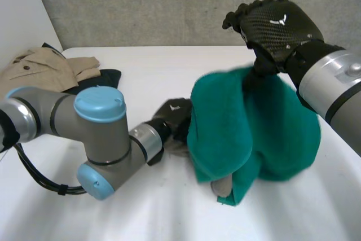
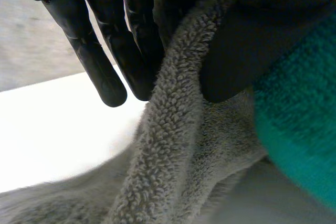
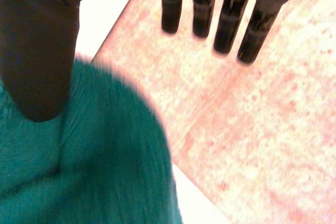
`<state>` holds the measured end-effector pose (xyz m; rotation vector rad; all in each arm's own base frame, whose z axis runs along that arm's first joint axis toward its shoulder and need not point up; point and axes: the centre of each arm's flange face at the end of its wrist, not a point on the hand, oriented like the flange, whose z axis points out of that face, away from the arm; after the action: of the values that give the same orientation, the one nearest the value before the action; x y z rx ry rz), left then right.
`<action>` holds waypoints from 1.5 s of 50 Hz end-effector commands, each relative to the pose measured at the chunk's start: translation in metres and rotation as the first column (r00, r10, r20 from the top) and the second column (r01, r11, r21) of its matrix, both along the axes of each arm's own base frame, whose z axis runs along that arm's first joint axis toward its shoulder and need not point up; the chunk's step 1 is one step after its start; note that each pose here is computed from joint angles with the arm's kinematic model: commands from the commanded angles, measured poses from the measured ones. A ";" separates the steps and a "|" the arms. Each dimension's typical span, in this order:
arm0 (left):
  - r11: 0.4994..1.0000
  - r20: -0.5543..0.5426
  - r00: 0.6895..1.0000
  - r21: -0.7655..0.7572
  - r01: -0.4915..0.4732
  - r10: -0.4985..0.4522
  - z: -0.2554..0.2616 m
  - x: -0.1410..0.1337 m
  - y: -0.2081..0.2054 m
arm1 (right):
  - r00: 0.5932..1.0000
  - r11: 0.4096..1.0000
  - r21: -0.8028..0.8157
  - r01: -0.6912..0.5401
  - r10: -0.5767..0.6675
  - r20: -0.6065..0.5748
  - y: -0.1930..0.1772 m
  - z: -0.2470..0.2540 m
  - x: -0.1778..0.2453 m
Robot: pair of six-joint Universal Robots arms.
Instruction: Fold the laundry.
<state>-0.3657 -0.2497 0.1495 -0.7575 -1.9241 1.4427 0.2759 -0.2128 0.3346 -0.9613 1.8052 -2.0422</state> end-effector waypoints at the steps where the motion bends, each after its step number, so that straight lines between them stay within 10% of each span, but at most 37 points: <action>1: 0.954 -0.006 0.971 -0.185 -0.237 0.240 0.056 0.039 -0.039 | 0.995 0.991 0.097 0.088 -0.083 -0.059 -0.017 -0.021 -0.024; 24: 0.730 -0.119 0.940 -0.601 -0.325 0.320 0.206 0.085 -0.026 | 0.975 0.956 0.265 0.124 -0.068 -0.211 -0.030 -0.095 -0.027; 39: 0.698 -0.203 0.944 -0.636 -0.330 0.261 0.242 0.081 0.001 | 0.985 0.932 0.353 0.087 -0.027 -0.172 -0.036 -0.150 -0.002; 55: 0.716 -0.199 0.950 -0.625 -0.311 0.240 0.239 0.075 0.010 | 0.986 0.935 0.354 0.008 -0.068 0.156 -0.045 -0.110 0.017; 70: 0.688 -0.222 0.937 -0.637 -0.349 0.270 0.248 0.084 0.004 | 0.994 0.900 0.427 -0.085 0.049 0.095 -0.037 -0.152 0.045; 75: 0.613 -0.256 0.890 -0.651 -0.448 0.378 0.261 0.113 -0.015 | 0.999 0.949 0.313 0.039 -0.039 -0.005 -0.065 -0.130 0.007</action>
<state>-0.2832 -0.2449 0.3945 -0.6444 -1.4712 2.3952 0.3224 -0.2490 0.1815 -0.7685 2.0237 -1.5154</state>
